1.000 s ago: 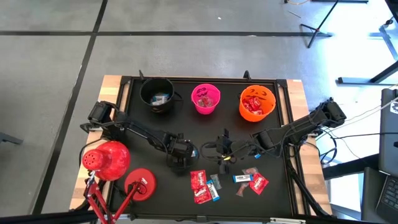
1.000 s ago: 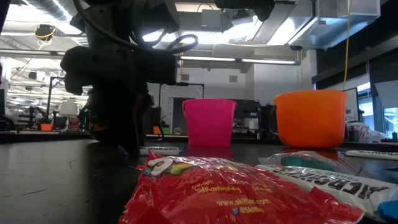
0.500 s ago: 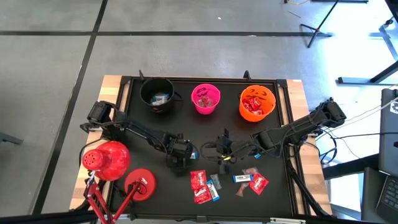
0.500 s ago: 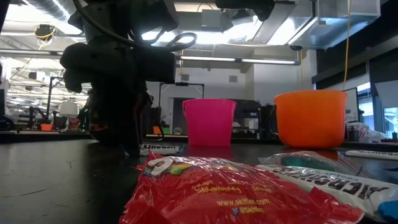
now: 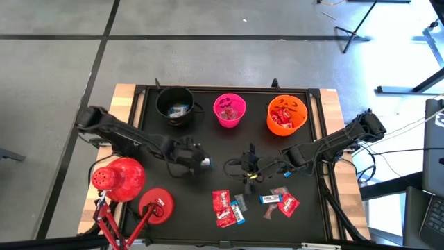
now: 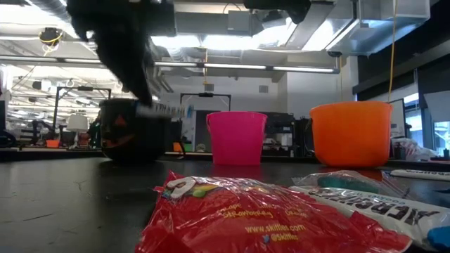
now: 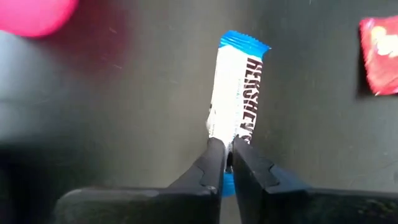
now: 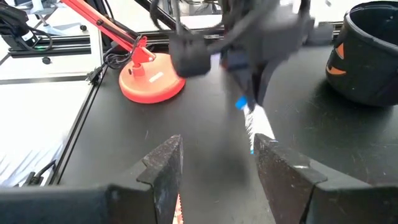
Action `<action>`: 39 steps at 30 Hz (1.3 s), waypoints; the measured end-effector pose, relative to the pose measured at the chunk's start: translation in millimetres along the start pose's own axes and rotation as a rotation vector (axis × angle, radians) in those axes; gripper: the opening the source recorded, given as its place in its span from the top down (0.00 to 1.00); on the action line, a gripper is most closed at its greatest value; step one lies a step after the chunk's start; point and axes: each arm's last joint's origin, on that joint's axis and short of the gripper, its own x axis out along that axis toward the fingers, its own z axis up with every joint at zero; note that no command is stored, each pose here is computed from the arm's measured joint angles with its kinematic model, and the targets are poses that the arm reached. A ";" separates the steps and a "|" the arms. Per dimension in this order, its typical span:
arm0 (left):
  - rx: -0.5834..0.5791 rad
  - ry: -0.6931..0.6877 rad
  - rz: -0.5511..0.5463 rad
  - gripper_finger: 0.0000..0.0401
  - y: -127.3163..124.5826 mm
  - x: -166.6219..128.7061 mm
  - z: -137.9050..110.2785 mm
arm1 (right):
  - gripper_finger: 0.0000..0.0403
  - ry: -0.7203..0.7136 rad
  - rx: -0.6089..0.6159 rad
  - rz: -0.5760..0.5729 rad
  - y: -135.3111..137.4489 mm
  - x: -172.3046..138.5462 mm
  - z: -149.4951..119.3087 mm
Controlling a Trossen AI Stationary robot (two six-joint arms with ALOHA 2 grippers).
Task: Organize candy in baskets
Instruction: Put the white chocolate bar into the black bucket
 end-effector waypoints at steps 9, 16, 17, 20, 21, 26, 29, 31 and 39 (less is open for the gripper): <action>-0.063 -0.163 0.047 1.00 19.2 -50.9 -1.9 | 0.52 0.000 0.000 -0.001 0.0 0.0 0.0; -0.086 -0.234 0.108 1.00 27.3 -67.5 -4.2 | 0.52 0.000 0.000 -0.001 0.0 0.0 0.0; -0.095 -0.245 0.134 1.00 28.7 -68.9 -4.5 | 0.52 0.000 0.000 -0.001 0.0 0.0 0.0; -0.132 -0.274 0.253 1.00 35.9 -74.2 -7.5 | 0.52 0.000 0.000 -0.001 0.0 0.0 0.0; -0.145 -0.279 0.299 1.00 39.4 -75.9 -9.0 | 0.52 -0.001 0.000 -0.001 0.0 0.0 0.1; -0.228 -0.281 0.477 1.00 61.6 -86.3 -17.5 | 0.52 -0.001 0.000 -0.001 0.0 0.0 0.1; -0.286 -0.253 0.540 1.00 78.2 -92.9 -24.4 | 0.52 0.000 0.000 -0.001 0.0 0.0 0.1; -0.325 -0.236 0.569 1.00 89.6 -97.7 -28.5 | 0.52 0.000 0.000 -0.001 0.0 0.0 0.1; -0.480 -0.164 0.586 1.00 126.9 -110.4 -41.7 | 0.52 0.000 0.000 -0.002 0.0 0.0 0.1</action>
